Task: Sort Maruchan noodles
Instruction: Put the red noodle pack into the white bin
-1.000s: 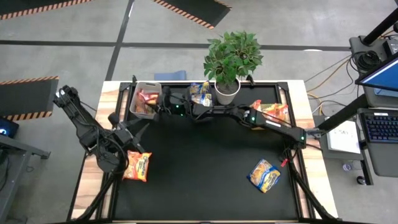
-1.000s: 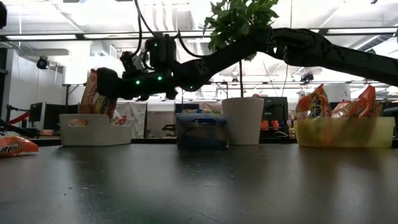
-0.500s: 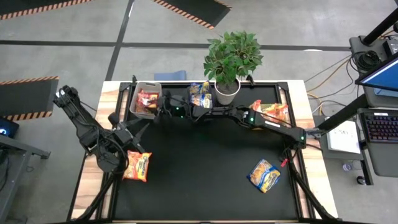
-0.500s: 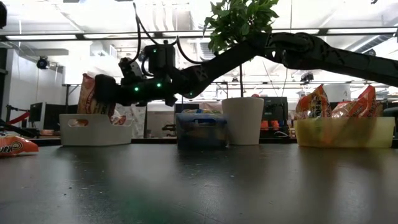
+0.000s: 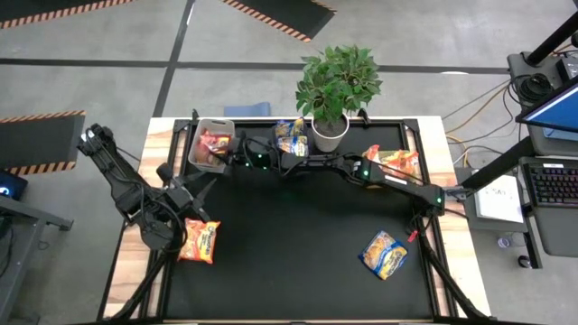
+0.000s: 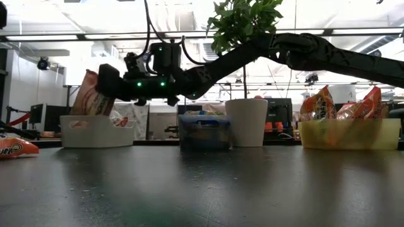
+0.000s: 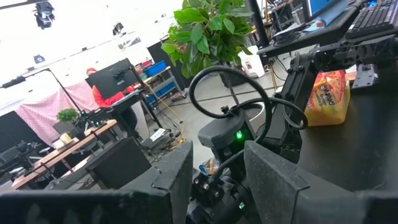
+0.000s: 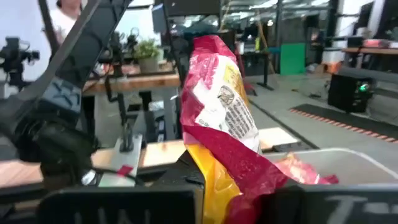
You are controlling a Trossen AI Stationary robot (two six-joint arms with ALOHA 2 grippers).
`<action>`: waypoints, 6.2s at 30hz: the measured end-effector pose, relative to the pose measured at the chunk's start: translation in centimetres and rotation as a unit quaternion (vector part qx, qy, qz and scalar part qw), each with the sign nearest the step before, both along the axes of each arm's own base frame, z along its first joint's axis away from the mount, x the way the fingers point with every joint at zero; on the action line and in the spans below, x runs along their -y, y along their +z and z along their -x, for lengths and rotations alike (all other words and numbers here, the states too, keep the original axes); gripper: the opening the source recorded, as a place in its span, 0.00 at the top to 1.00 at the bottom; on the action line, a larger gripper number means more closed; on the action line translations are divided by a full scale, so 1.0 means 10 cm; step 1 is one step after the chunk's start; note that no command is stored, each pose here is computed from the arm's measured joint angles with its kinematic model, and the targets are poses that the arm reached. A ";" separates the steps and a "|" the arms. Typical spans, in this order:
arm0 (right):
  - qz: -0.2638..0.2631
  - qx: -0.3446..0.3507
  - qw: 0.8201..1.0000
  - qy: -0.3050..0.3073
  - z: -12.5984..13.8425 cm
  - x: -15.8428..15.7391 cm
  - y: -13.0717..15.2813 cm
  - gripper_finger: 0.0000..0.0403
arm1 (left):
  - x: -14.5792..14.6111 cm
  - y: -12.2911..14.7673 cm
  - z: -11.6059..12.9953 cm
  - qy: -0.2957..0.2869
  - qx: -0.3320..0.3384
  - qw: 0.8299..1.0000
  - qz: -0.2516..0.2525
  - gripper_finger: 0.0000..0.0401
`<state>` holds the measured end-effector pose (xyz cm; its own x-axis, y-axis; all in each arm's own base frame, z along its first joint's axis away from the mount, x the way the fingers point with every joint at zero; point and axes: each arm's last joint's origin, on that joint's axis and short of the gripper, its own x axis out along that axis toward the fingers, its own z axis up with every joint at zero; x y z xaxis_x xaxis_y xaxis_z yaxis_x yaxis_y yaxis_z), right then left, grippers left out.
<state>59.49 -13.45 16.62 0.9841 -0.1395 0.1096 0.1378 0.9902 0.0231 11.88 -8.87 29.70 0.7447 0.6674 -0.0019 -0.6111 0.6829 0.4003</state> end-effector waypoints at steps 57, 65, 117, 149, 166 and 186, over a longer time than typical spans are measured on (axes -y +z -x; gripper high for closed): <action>0.089 -0.198 0.975 0.044 0.40 -0.67 1.23 0.44 | 0.02 0.02 -0.01 -0.003 0.013 1.000 0.018 0.68; 0.061 -0.258 0.962 0.061 0.81 -0.88 1.33 0.44 | 0.03 0.03 -0.03 -0.017 0.014 0.999 0.036 0.68; 0.108 -0.202 0.973 -0.016 3.34 -1.52 0.91 0.44 | -1.52 -0.70 -0.65 0.368 -0.043 0.901 0.228 1.00; 0.097 -0.209 0.973 -0.016 3.32 -1.52 0.88 0.44 | -1.88 -1.00 -0.79 0.466 -0.146 0.845 0.218 1.00; 0.090 -0.210 0.973 -0.015 3.32 -1.52 0.87 0.44 | -1.80 -1.09 -0.66 0.454 -0.161 0.841 0.246 1.00; 0.084 -0.216 0.973 -0.014 3.33 -1.53 0.86 0.44 | -1.67 -0.74 -0.76 0.413 -0.188 0.837 0.305 1.00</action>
